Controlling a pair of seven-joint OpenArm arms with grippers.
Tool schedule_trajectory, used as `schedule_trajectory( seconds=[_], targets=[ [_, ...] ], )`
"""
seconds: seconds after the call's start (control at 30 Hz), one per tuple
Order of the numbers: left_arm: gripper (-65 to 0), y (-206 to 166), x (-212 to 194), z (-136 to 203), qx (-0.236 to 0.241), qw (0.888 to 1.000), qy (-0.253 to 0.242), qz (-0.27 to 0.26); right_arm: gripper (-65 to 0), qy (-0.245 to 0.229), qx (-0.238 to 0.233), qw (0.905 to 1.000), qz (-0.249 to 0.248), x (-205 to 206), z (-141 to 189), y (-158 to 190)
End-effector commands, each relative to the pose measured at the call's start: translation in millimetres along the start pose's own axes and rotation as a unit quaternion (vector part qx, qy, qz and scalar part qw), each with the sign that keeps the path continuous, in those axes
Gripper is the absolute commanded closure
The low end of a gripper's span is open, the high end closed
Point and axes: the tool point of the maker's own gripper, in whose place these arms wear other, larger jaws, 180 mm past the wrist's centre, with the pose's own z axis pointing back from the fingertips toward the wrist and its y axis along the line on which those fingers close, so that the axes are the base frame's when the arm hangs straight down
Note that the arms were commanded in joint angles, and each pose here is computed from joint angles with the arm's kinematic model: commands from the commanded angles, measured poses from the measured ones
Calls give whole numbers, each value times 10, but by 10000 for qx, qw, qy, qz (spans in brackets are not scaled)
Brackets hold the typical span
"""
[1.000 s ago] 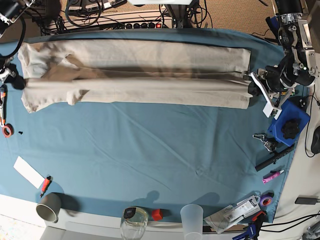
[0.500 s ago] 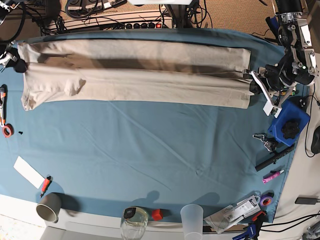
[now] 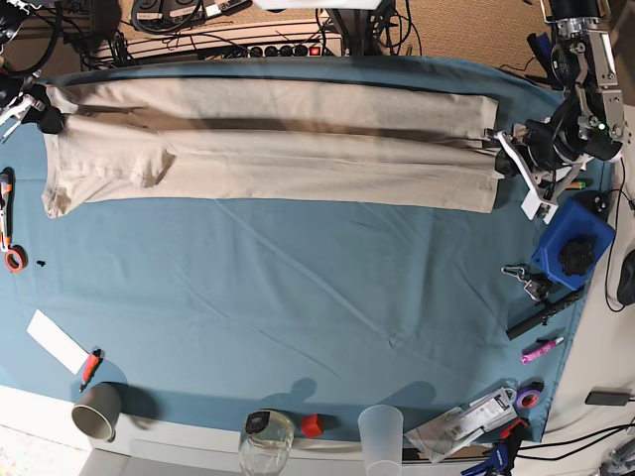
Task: Fold the T-shirt properly
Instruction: 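Release the hem and raise both grippers, then grasp the folded strip's end with the left gripper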
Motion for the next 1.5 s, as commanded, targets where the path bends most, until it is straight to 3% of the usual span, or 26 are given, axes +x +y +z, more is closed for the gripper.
schedule_trajectory(
  seconds=[0.0, 0.13, 0.23, 0.43, 0.57, 0.77, 0.87, 1.03, 1.23, 1.37, 1.47],
  targets=[
    [-31, 68, 90, 63, 135, 9998, -129, -103, -1, -202, -41, 9996, 206, 192, 90, 8],
    [-206, 68, 87, 63, 136, 9998, -123, -102, -122, -296, 74, 9994, 184, 225, 93, 49],
    [-262, 68, 81, 64, 136, 9998, -103, -103, -130, -418, 223, 9988, 156, 268, 98, 103],
    [-263, 14, 179, 135, 158, 9992, -263, -255, -130, -671, 516, 9964, 102, 359, 120, 208],
    [-263, -8, 190, 137, 143, 9992, -290, -244, -130, -886, 427, 9949, 229, 472, 230, 214],
    [-263, -184, 206, 61, -111, 9990, -440, -33, -130, -1563, 122, 9837, 880, 847, 624, 363],
    [-276, -272, 190, 0, -180, 9987, -462, 101, -130, -1671, -96, 9790, 1161, 933, 738, 410],
    [-275, -207, 152, -40, 117, 9980, -401, 485, -130, -1535, -312, 9801, 1218, 905, 728, 351],
    [-275, -223, 142, -48, 100, 9979, -394, 497, -130, -1505, -357, 9804, 1217, 896, 726, 334],
    [-275, -245, 156, -46, 36, 9978, -429, 513, -130, -985, -743, 9849, 1218, 731, 593, 167],
    [-275, -255, 161, -46, 7, 9977, -442, 522, -130, -539, -718, 9887, 1200, 536, 380, 154]
  ],
)
